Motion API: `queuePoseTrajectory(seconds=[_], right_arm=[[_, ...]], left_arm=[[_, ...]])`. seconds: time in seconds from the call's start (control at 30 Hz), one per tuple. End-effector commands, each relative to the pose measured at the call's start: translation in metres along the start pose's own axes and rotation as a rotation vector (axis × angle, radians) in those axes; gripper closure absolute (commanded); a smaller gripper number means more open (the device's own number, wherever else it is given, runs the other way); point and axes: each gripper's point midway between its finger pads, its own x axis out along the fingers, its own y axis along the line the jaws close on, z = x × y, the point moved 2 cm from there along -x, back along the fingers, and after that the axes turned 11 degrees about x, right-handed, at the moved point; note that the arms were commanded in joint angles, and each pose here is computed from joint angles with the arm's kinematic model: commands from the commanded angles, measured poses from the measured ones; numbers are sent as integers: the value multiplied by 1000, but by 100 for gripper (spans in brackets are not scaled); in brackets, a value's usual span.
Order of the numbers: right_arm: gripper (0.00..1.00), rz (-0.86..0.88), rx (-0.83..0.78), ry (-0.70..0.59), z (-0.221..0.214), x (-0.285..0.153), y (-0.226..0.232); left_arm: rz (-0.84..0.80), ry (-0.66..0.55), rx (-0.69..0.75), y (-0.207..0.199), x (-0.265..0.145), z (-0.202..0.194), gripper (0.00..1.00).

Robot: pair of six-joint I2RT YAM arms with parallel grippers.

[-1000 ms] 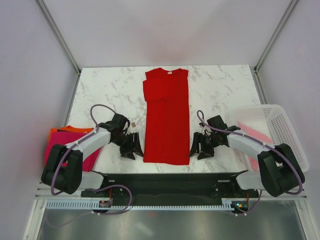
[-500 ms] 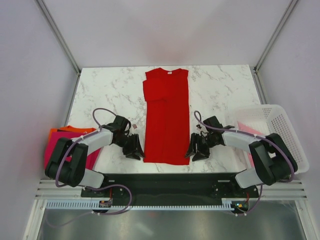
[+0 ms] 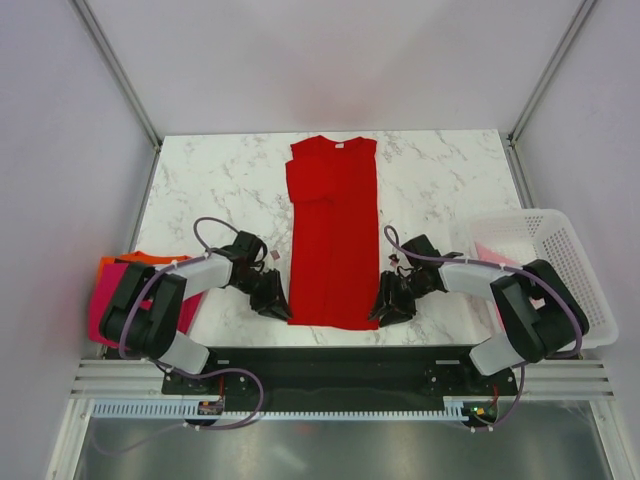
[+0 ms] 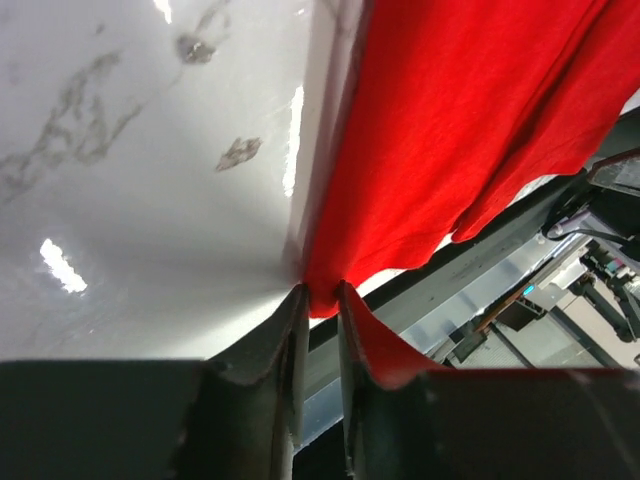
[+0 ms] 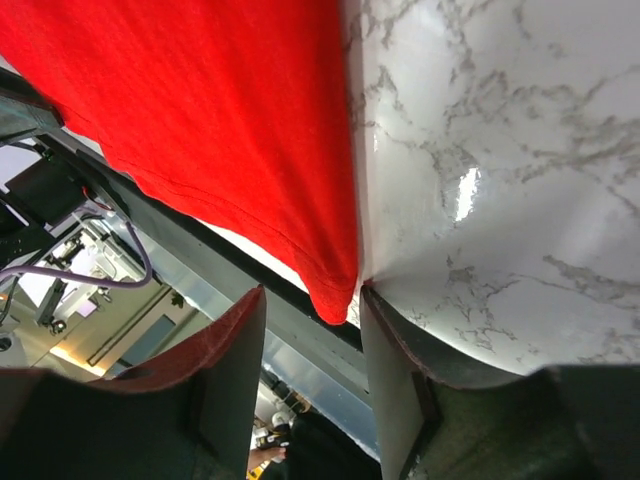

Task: Fold and stack the t-shirts
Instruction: Fold the tshirt

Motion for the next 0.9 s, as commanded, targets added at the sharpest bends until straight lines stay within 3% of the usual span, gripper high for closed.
queuePoseTrajectory(seconds=[0.0,0.07,0.1,0.13,0.17,0.2,0.23,0.53,0.87], right_arm=[[51,-91,8,-43,6,8,-21],[59,-75,0,-45,9,9,-18],[63,-65,-2,-43,9,9,-17],[67,-59,-7,-49,12,8,-15],[85,-51,-16,-51,13,7,-13],[96,-45,-12,-62,18,5,-13],[100,-36,-19,-71,20,0,-8],[100,102,-164,-171,46,-58,57],[100,167,-185,-262,106,-72,99]], left_arm=[[-85,-21,13,-20,0,17,78],[-90,-27,17,-22,-1,23,86],[-91,-25,21,-23,-1,24,97],[-90,-28,26,-25,-2,29,98],[-94,-30,34,-26,-3,30,98],[-99,-32,41,-29,-5,31,98],[-106,-45,50,-32,-9,35,98],[-134,-163,211,-65,-47,73,98],[-21,-302,283,-64,-74,149,98]])
